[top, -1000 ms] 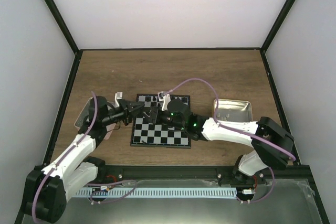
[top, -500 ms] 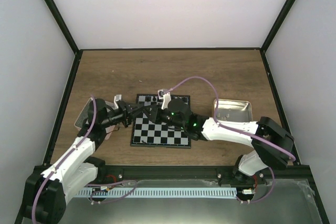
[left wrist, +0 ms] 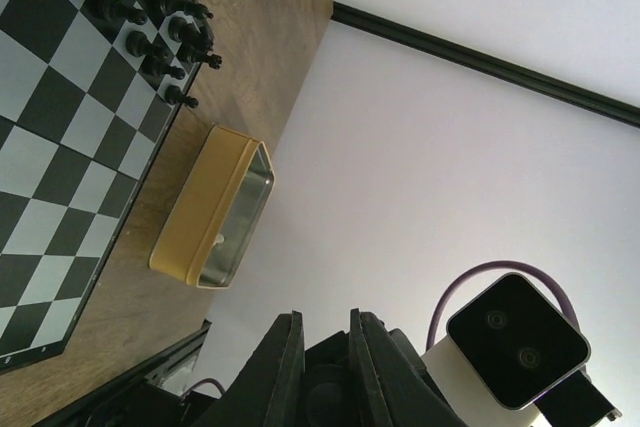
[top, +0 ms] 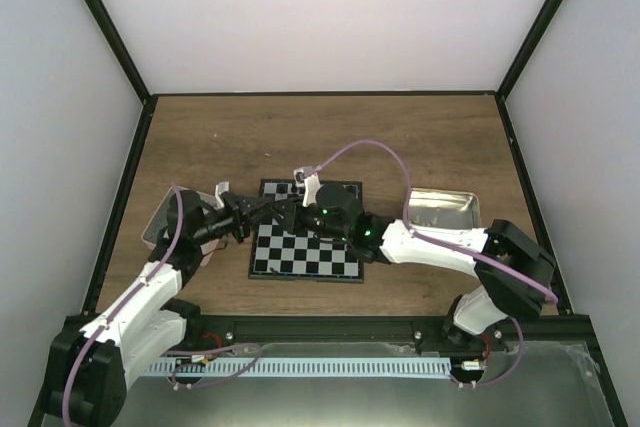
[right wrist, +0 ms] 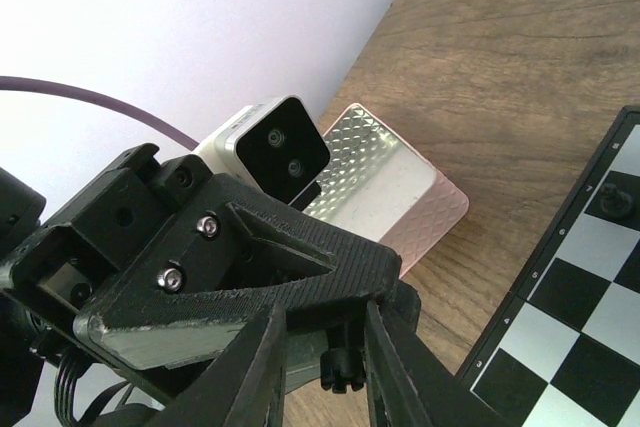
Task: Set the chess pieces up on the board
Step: Place the chess piece on the chessboard.
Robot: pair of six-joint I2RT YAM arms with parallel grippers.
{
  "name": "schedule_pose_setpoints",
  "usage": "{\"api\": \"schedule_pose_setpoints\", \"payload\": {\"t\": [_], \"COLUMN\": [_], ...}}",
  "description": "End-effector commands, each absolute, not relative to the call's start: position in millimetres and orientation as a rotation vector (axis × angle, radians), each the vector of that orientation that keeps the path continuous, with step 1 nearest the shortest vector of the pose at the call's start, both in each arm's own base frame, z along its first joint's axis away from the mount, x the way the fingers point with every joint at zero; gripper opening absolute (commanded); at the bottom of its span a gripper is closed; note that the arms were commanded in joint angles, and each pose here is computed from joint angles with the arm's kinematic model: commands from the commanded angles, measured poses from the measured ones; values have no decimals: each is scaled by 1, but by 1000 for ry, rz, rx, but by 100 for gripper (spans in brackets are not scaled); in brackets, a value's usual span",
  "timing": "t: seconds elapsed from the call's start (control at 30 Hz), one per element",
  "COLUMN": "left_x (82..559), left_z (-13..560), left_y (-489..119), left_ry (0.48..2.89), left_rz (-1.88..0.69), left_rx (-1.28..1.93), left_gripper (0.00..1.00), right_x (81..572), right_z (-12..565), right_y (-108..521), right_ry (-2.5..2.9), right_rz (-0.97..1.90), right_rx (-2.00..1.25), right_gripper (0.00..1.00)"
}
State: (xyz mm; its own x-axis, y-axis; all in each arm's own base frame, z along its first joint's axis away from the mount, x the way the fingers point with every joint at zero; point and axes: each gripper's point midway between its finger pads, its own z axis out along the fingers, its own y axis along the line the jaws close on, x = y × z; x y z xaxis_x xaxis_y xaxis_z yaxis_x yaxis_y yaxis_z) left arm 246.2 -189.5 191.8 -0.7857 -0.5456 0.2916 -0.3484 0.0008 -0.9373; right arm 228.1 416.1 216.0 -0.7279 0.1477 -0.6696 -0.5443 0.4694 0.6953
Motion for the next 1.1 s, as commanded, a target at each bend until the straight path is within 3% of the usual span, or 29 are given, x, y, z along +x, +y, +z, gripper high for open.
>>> {"api": "schedule_pose_setpoints", "payload": {"t": [0.0,0.67,0.83,0.97,1.07], "left_x": [243,244,245,246,248], "left_z": [204,205,205,201,188], "left_y": [-193,-193,-194,-193,-189], "left_ry": [2067,2047,2046,2053,2086], "left_rz": [-1965,-2018,-2029,-2003,-1906], "left_rx": [-925,-1019,-1027,-1015,-994], "left_gripper": [6,8,9,23,43], "right_x": [221,213,214,219,223], "right_z": [230,212,205,205,200], "right_y": [422,428,429,428,426], "right_ry": [1955,1909,1917,1951,2049], "right_rz": [1352,1219,1177,1149,1099], "right_rx": [-409,-659,-704,-672,-638], "right_gripper": [24,18,4,1,1]}}
